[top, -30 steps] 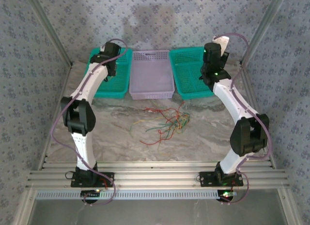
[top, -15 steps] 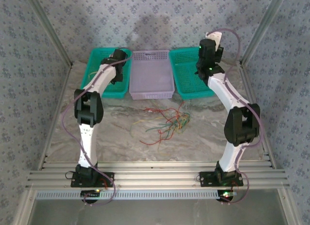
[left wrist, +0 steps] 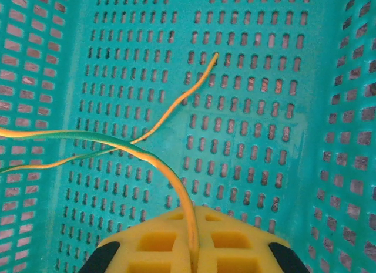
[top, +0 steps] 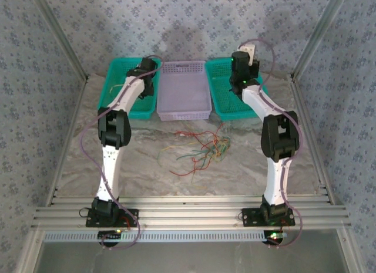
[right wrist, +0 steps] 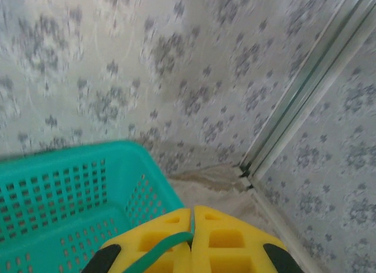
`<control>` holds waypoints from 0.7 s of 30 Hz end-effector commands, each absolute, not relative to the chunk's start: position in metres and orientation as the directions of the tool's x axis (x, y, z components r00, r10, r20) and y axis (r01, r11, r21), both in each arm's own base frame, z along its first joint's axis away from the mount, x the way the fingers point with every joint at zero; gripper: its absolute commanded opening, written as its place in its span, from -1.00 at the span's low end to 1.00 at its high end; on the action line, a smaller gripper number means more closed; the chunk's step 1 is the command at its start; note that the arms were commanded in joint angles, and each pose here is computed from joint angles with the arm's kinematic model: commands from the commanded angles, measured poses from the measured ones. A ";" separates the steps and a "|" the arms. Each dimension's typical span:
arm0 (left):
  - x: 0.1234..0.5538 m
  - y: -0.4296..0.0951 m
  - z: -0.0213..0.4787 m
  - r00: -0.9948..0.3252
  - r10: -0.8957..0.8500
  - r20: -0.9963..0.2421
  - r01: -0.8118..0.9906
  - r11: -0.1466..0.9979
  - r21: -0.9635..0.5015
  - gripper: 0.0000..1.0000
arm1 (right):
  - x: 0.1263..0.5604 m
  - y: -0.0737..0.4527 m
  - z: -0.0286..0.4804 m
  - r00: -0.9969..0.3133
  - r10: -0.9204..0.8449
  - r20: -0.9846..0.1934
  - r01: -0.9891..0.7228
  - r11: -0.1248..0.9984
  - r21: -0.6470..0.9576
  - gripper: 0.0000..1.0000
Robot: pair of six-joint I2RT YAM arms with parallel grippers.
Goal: Untangle the cables
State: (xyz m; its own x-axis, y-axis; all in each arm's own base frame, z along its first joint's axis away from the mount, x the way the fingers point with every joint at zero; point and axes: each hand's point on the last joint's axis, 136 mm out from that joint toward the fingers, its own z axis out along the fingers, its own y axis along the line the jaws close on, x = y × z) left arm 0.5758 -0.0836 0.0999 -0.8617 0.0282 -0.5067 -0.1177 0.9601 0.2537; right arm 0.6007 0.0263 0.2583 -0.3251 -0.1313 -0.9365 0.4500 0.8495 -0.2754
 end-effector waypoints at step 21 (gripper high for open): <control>0.579 -0.087 0.074 -0.890 -0.021 -0.455 -0.111 0.979 0.171 -0.71 | 0.607 0.037 0.124 -0.646 -0.076 -0.760 0.323 0.875 -0.361 -1.00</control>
State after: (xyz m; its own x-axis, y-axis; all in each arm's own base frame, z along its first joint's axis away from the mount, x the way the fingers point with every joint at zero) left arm 0.5786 -0.0851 0.0746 -0.8870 -0.0023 -0.4619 -0.1047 0.9749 0.1963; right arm 0.6069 0.0382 0.1378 -0.6044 -0.0807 -0.7926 0.3374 0.8753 -0.3465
